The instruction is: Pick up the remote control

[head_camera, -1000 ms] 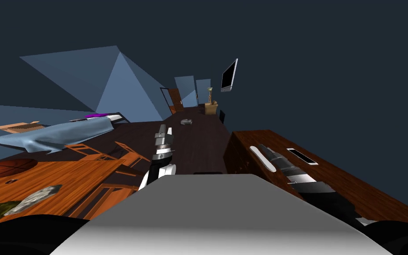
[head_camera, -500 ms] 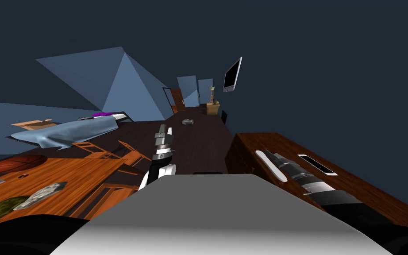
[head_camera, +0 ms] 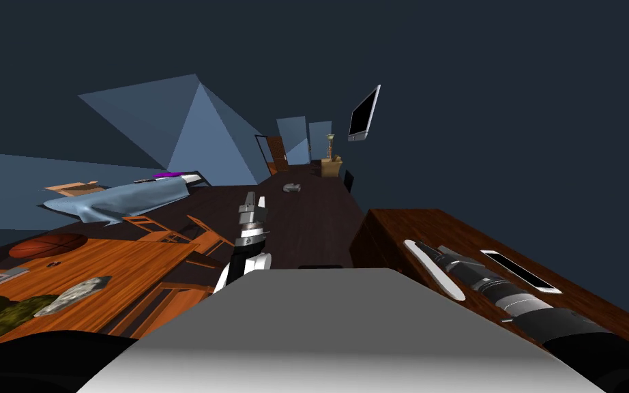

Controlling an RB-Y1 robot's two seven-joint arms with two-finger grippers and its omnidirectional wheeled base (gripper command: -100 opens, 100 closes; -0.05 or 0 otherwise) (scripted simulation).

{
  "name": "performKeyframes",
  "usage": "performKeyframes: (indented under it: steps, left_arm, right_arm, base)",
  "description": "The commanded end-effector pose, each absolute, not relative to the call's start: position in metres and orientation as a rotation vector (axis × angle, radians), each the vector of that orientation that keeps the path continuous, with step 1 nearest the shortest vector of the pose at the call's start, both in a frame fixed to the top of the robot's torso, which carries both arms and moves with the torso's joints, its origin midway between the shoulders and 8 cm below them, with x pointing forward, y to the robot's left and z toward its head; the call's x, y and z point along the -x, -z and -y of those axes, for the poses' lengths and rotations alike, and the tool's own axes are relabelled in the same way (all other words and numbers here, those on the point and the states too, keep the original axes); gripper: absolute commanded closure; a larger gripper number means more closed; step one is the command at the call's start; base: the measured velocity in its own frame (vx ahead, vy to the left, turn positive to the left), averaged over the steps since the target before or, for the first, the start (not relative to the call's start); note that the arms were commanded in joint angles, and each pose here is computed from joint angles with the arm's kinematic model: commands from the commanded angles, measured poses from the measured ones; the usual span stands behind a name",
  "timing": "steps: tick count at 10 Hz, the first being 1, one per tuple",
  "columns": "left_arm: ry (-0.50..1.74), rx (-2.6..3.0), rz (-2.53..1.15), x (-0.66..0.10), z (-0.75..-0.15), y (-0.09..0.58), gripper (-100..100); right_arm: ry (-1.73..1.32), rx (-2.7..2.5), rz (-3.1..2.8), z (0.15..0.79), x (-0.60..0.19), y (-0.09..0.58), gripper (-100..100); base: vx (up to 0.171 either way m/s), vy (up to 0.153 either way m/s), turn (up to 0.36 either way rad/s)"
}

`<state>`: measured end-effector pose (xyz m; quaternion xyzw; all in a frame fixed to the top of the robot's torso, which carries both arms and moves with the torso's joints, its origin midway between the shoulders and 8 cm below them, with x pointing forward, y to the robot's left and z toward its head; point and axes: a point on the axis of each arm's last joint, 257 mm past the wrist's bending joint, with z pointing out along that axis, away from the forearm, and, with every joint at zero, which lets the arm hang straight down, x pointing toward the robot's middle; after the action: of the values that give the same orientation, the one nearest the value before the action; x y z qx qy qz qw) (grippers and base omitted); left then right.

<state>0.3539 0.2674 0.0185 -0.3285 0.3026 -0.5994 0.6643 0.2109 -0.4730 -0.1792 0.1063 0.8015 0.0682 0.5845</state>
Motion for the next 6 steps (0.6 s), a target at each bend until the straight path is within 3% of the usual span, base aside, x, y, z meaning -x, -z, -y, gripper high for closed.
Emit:
performKeyframes:
  steps: [1, 6]
  left_arm:
    - [1.354, 0.742, -0.684, -0.354, -0.267, -0.018, 0]
    - [1.354, 0.742, -0.684, -0.354, -0.267, -0.018, 0]
  right_arm:
    - [-0.128, -0.236, -1.911, 0.478, -0.202, 0.183, -100]
    - [0.001, -0.158, -2.094, 0.509, -0.167, 0.204, -100]
  base:
    - [0.066, 0.011, 0.042]
    - [0.072, 0.008, 0.053]
